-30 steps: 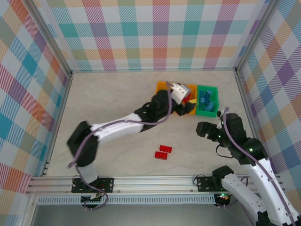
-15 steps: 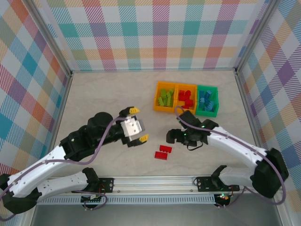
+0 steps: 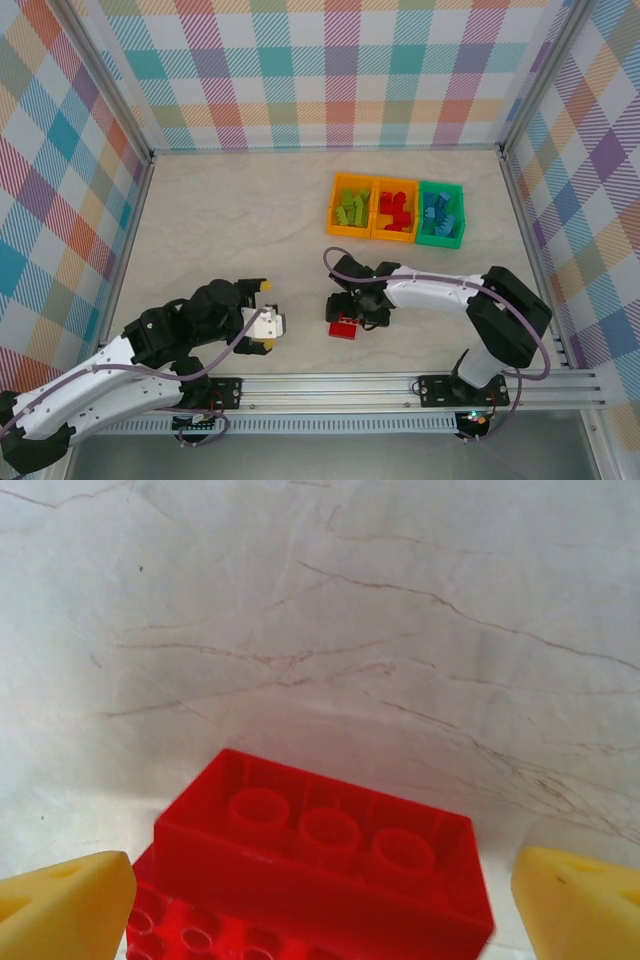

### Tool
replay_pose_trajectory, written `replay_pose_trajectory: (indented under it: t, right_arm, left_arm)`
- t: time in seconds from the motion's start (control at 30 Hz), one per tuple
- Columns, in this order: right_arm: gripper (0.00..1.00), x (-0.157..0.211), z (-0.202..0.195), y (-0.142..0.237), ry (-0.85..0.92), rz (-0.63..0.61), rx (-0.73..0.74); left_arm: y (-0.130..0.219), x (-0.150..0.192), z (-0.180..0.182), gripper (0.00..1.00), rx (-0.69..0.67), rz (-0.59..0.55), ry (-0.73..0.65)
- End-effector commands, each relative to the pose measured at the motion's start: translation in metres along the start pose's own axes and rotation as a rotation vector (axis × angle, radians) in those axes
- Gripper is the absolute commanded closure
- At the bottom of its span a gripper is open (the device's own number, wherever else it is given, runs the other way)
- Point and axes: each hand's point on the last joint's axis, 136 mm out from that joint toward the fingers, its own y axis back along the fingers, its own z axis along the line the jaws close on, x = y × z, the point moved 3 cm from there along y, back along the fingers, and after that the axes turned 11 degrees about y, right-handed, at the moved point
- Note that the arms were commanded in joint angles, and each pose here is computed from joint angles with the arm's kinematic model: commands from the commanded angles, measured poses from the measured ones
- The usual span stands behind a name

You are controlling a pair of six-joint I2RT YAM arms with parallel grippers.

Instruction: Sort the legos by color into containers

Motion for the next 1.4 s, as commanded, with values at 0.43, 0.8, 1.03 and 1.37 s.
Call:
replay_pose_trajectory:
  t: [0.43, 0.8, 1.03, 1.37]
  right_arm:
    - [0.35, -0.018, -0.007, -0.003, -0.060, -0.089, 0.095]
    - [0.45, -0.069, -0.032, 0.075, -0.016, -0.342, 0.108]
    - [0.45, -0.171, -0.108, 0.126, -0.038, -0.536, 0.173]
    - [0.34, -0.282, -0.154, 0.118, -0.079, -0.562, 0.173]
  left_arm:
    - [-0.002, 0.008, -0.020, 0.00, 0.052, -0.075, -0.125]
    - [-0.005, 0.004, -0.019, 0.00, 0.041, -0.108, -0.118]
    - [-0.007, -0.009, -0.005, 0.00, -0.009, -0.219, -0.001]
    - [-0.012, -0.013, 0.014, 0.00, -0.056, -0.243, 0.168]
